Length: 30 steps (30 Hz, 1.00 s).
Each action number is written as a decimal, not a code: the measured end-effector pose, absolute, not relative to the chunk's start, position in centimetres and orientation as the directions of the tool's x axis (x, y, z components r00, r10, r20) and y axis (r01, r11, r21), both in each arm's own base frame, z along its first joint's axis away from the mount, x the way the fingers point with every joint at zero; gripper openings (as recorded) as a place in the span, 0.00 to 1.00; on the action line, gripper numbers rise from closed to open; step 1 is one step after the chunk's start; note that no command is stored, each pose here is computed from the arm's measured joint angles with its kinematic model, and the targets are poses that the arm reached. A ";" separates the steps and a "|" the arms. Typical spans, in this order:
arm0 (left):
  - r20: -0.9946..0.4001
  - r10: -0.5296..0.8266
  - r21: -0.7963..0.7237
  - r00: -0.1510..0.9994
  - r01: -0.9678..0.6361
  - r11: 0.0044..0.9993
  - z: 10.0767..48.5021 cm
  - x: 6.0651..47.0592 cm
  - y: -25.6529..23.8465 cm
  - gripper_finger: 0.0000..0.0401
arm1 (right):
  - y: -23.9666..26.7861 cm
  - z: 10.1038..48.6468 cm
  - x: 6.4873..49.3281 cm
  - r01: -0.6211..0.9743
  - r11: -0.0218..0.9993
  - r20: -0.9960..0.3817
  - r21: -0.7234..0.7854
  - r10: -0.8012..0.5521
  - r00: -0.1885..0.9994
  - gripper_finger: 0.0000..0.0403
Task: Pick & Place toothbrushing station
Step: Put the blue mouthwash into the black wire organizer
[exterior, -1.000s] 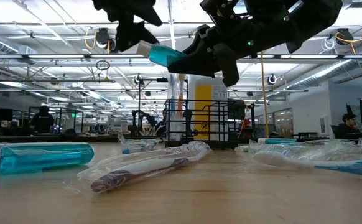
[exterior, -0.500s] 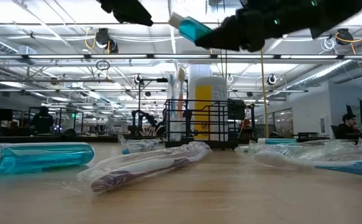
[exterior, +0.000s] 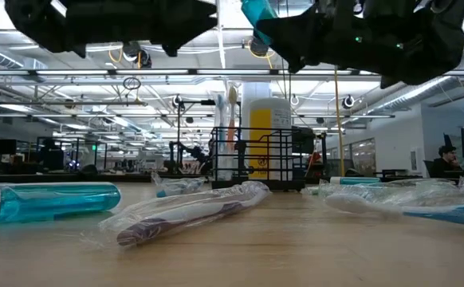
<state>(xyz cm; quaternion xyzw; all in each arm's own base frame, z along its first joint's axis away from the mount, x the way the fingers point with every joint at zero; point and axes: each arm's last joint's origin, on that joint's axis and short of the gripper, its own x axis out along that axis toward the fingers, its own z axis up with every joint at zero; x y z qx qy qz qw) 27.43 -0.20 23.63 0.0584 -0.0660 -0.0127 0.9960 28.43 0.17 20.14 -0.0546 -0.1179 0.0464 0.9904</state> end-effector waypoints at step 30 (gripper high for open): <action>0.166 -0.164 0.125 0.972 0.144 0.982 23.7 28.2 -1.4 0.45 | 0.4 21.0 33.4 -0.179 0.983 0.255 -0.031 0.181 0.950 0.22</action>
